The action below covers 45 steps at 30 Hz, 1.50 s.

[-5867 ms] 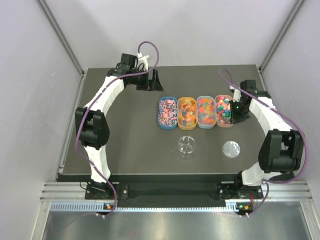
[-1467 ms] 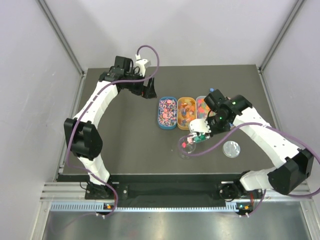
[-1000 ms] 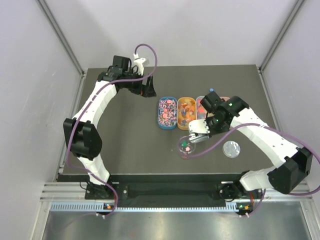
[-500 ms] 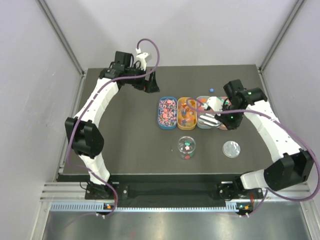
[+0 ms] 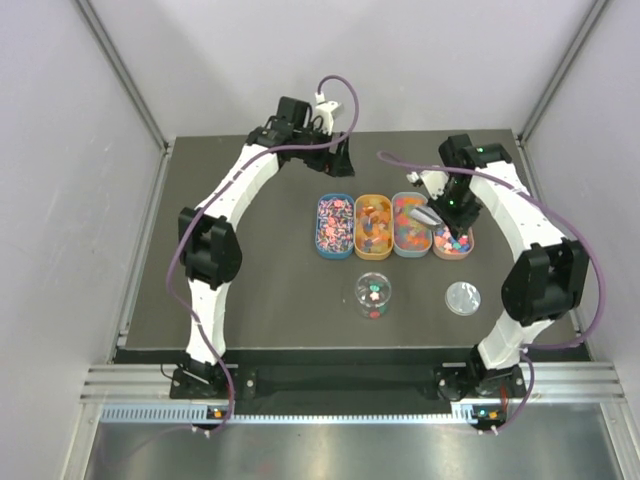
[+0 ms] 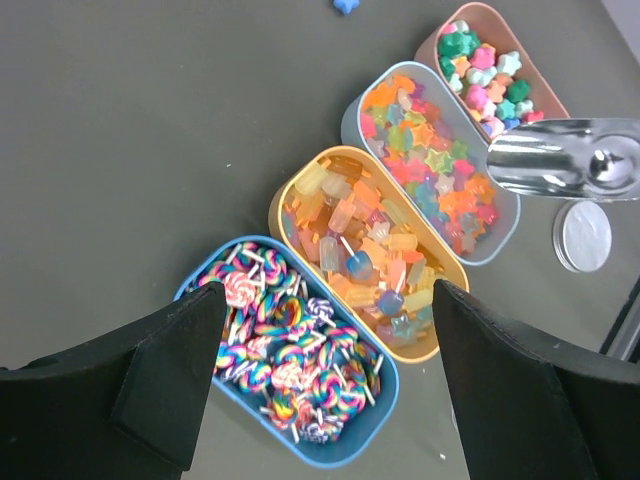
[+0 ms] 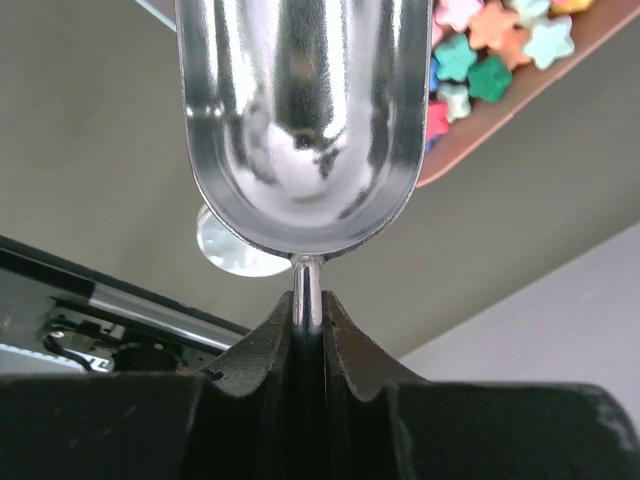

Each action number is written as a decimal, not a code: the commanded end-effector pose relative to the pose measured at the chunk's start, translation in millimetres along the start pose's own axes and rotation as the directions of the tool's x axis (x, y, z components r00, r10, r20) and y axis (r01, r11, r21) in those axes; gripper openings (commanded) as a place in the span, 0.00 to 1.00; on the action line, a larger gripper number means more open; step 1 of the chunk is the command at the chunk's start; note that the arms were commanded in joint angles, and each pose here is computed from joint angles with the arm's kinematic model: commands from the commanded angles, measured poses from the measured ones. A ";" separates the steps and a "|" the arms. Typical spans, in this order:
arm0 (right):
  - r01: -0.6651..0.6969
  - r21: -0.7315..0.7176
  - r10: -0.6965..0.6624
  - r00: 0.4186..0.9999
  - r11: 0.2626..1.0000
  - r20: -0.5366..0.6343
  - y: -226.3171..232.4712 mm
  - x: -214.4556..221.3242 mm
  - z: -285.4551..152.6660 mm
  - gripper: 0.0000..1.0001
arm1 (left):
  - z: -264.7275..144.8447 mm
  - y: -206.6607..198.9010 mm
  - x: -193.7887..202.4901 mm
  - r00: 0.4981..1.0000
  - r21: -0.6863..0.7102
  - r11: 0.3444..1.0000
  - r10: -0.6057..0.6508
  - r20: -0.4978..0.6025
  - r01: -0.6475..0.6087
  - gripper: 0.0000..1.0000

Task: Pack the candies
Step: Scoop the fake candies from the storage box.

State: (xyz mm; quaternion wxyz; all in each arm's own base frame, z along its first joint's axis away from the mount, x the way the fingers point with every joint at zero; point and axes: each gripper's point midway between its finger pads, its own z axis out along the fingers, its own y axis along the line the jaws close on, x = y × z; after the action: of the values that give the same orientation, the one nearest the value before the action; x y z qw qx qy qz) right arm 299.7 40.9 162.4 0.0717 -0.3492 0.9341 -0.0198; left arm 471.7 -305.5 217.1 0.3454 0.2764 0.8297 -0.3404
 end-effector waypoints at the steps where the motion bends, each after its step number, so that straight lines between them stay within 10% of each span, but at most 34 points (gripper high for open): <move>1: -0.018 0.034 0.024 0.980 0.999 -0.196 -2.7 39.1 -7.5 0.00 | 3.5 -3.9 -31.4 0.996 -0.012 0.999 0.030 0.086 -0.029 0.88; 29: 0.462 0.078 -0.370 0.789 0.883 -0.490 -27.4 18.3 16.3 0.00 | 7.1 9.4 -15.4 0.995 -0.036 0.999 0.000 0.095 0.003 0.89; 45: 0.216 -0.115 -0.245 0.862 0.970 -0.445 42.1 35.5 57.0 0.00 | -10.5 -1.2 -18.2 0.994 -0.029 0.999 -0.009 0.112 0.012 0.90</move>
State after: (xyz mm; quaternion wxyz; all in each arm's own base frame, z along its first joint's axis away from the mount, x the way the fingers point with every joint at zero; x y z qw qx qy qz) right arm 307.4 41.2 96.0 -0.0897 -0.4733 0.8628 -0.1531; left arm 480.0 -303.6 181.0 0.3379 0.2383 0.8473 -0.3334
